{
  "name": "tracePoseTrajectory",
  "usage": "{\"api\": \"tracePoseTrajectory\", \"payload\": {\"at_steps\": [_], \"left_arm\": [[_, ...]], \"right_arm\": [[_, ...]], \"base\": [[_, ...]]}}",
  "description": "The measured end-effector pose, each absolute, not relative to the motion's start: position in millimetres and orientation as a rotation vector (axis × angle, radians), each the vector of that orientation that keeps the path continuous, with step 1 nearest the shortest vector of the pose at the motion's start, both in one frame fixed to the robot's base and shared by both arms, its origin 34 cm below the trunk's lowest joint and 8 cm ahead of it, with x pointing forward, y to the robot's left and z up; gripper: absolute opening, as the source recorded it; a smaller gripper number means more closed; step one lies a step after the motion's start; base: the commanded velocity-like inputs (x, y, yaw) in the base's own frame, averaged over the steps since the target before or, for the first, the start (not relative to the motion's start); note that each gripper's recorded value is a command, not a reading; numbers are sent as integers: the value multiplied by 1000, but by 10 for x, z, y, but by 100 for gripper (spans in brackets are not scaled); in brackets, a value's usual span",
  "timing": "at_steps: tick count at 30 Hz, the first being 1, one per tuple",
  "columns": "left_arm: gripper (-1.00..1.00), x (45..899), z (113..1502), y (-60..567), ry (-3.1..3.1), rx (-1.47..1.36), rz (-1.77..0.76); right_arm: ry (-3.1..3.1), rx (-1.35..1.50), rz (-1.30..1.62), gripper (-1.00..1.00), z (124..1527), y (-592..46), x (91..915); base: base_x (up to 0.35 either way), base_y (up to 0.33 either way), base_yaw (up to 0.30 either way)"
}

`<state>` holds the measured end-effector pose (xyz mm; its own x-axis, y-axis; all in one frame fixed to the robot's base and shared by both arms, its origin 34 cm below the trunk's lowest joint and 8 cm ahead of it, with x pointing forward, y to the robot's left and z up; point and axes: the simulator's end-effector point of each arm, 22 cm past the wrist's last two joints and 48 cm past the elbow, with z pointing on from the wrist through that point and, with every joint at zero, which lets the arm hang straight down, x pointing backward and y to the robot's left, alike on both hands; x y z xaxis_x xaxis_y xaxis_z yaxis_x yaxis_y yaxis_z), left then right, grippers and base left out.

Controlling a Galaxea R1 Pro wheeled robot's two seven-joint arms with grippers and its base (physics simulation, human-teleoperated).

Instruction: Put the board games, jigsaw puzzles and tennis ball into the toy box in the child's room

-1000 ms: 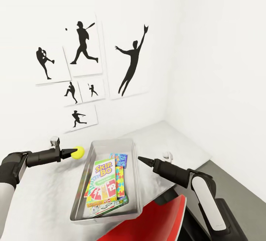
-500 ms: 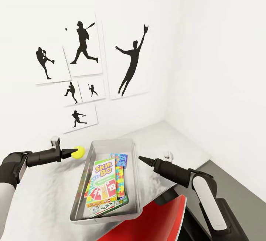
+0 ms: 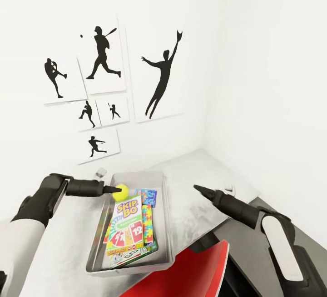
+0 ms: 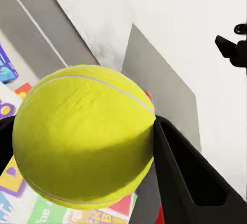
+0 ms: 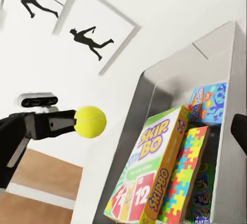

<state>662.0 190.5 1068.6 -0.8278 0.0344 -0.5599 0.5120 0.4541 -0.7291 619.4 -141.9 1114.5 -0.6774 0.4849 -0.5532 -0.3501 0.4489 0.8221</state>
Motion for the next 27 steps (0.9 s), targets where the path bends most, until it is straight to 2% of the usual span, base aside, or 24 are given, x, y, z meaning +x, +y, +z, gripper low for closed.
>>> {"api": "tracePoseTrajectory", "payload": {"at_steps": [7,18,27], "left_arm": [[-100,6253,11076,1282,2224,870,-1125],[-100,5583,10393,547,2325,1387,-866],[-100,5177,9952,381,2324,1581,-725]], "right_arm": [[1829,132,1315,100,11296,-1751,6235],[1825,134,1315,100,11302,-1763,6244],[1828,134,1315,100,11295,-1758,6242]], "base": [[0,0,0],[0,0,0],[0,0,0]]}}
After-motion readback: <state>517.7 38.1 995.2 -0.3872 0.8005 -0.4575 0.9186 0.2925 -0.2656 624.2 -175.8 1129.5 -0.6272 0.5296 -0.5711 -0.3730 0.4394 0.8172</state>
